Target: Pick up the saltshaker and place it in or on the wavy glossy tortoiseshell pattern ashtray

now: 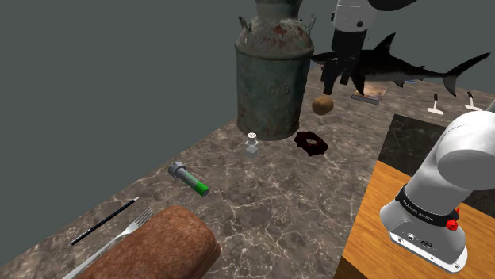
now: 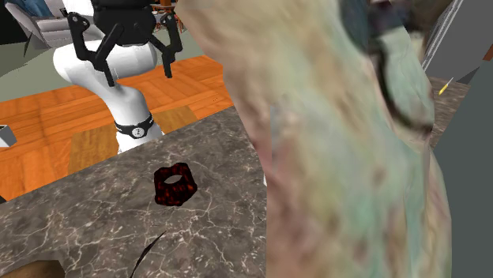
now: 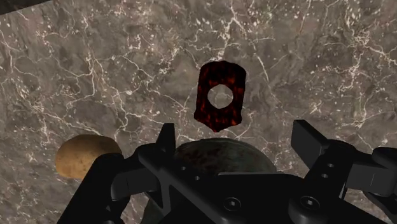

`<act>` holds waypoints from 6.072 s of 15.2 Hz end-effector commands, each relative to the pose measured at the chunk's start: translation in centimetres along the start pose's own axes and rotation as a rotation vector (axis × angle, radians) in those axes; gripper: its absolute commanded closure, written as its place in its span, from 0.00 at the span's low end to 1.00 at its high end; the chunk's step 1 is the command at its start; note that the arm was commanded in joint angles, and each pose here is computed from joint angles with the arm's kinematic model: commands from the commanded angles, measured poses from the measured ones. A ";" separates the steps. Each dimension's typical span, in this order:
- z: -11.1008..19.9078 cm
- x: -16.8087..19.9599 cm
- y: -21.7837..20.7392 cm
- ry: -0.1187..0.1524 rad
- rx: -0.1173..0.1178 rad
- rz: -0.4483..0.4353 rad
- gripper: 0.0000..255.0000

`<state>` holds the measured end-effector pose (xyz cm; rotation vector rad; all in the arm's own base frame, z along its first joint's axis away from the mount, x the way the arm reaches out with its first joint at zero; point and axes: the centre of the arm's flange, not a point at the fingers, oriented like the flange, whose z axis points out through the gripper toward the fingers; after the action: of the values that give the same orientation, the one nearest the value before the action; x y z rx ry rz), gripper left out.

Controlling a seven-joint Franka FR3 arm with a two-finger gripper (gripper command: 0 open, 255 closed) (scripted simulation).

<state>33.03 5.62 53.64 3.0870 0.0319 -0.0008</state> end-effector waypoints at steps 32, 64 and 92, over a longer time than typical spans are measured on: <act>18.7 12.4 -21.7 0.104 -0.047 -0.176 0.00; 9.8 12.4 -21.2 0.104 -0.047 -0.176 1.00; 8.4 1.2 -0.4 0.104 -0.047 -0.176 1.00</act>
<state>34.35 5.67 45.70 3.0229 0.3023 0.1508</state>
